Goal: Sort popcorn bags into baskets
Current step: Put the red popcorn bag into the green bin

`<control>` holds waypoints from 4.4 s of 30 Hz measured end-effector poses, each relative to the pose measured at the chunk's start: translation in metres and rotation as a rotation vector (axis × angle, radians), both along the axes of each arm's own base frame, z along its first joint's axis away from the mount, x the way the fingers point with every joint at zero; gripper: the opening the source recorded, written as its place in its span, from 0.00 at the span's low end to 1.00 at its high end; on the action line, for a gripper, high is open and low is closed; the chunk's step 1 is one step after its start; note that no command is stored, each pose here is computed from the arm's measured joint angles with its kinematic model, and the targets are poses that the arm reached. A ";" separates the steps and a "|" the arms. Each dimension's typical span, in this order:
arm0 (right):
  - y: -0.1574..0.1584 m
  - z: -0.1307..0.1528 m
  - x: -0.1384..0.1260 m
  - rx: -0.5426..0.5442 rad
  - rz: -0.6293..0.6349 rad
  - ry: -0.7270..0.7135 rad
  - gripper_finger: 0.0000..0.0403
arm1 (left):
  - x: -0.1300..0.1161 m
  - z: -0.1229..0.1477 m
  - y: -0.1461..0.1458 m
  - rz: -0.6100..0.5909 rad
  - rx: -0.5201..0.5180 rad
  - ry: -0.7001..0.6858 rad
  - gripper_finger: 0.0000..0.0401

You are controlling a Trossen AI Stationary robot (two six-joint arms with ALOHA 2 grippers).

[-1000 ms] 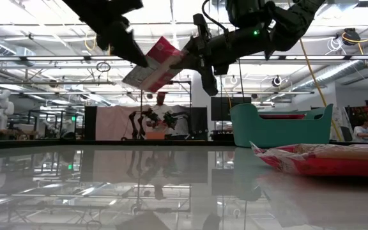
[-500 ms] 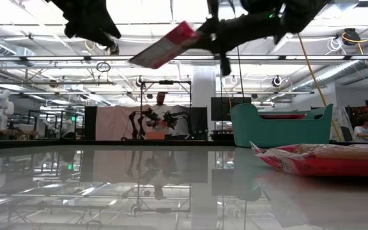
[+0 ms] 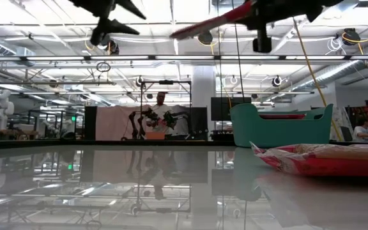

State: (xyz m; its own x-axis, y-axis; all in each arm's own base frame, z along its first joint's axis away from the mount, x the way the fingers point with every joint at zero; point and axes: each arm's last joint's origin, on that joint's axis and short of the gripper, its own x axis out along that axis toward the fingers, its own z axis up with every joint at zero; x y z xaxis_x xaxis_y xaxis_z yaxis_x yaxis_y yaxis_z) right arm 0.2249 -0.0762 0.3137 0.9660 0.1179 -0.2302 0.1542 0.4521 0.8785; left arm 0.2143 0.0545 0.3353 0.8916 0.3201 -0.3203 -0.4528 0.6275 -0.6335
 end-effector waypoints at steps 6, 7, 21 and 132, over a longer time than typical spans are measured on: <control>-0.004 0.012 -0.018 -0.210 0.032 -0.067 0.02 | 0.017 0.006 0.019 -0.073 -0.032 -0.165 0.60; -0.005 0.014 -0.020 -0.238 0.044 -0.082 0.02 | 0.022 0.004 0.022 -0.087 -0.044 -0.185 0.64; -0.022 0.014 -0.031 -0.282 0.176 -0.133 0.04 | 0.099 -0.030 0.020 -0.284 -0.152 -0.422 0.84; -0.058 0.015 -0.033 -0.208 -0.043 -0.166 0.42 | 0.114 -0.030 0.016 0.092 0.112 -0.587 0.08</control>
